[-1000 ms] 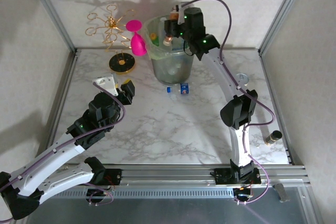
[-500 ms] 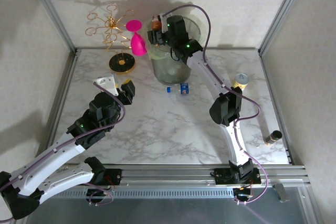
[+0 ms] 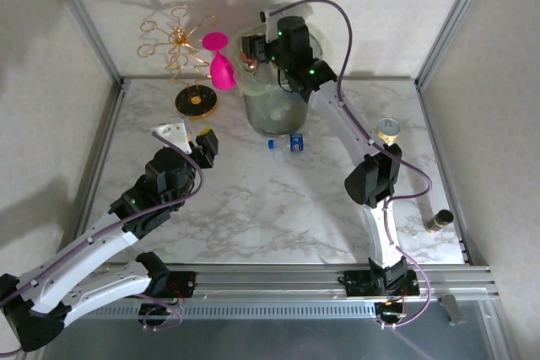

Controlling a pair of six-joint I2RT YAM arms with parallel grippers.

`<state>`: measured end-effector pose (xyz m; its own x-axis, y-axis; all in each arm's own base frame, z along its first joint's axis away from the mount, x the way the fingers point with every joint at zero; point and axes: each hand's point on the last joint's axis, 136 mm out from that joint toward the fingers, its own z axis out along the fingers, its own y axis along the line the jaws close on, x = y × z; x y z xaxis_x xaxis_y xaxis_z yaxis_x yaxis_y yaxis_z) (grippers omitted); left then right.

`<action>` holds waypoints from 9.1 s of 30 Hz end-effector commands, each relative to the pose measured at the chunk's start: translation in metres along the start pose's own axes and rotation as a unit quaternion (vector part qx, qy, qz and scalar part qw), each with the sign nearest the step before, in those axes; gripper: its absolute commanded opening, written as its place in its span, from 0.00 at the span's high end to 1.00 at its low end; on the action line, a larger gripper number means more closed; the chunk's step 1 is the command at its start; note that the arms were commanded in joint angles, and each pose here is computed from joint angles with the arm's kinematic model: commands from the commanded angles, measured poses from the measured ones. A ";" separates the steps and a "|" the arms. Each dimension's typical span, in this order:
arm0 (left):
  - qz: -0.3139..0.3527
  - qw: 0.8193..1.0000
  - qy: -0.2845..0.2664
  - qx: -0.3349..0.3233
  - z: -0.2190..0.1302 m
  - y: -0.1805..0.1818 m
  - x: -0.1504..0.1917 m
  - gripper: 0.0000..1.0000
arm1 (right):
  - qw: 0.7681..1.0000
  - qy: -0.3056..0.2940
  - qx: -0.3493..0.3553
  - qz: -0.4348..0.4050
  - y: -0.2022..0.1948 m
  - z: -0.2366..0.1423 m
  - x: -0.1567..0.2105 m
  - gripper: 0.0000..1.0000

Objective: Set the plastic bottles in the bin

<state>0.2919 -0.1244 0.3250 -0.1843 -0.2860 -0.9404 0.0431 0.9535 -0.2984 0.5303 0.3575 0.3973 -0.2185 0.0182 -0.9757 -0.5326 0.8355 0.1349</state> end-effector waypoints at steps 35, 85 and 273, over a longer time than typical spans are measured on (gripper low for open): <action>0.001 1.000 0.024 0.019 0.007 -0.011 0.009 0.42 | 0.999 -0.021 -0.005 0.047 0.005 -0.112 -0.044 0.37; 0.390 0.884 0.256 0.028 0.219 -0.158 0.258 0.00 | 0.930 0.099 0.111 0.336 -0.128 -0.282 0.188 0.12; 0.139 0.986 -0.068 -0.065 0.043 0.054 0.029 0.01 | 0.957 -0.147 0.216 0.124 -0.171 -0.303 0.103 0.01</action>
<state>0.3229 -0.1010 0.2854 -0.0810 -0.0032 -0.9967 -0.0004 1.0000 -0.0032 0.3411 0.0344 0.2882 -0.1340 0.4305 -0.8926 0.0469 0.9025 0.4282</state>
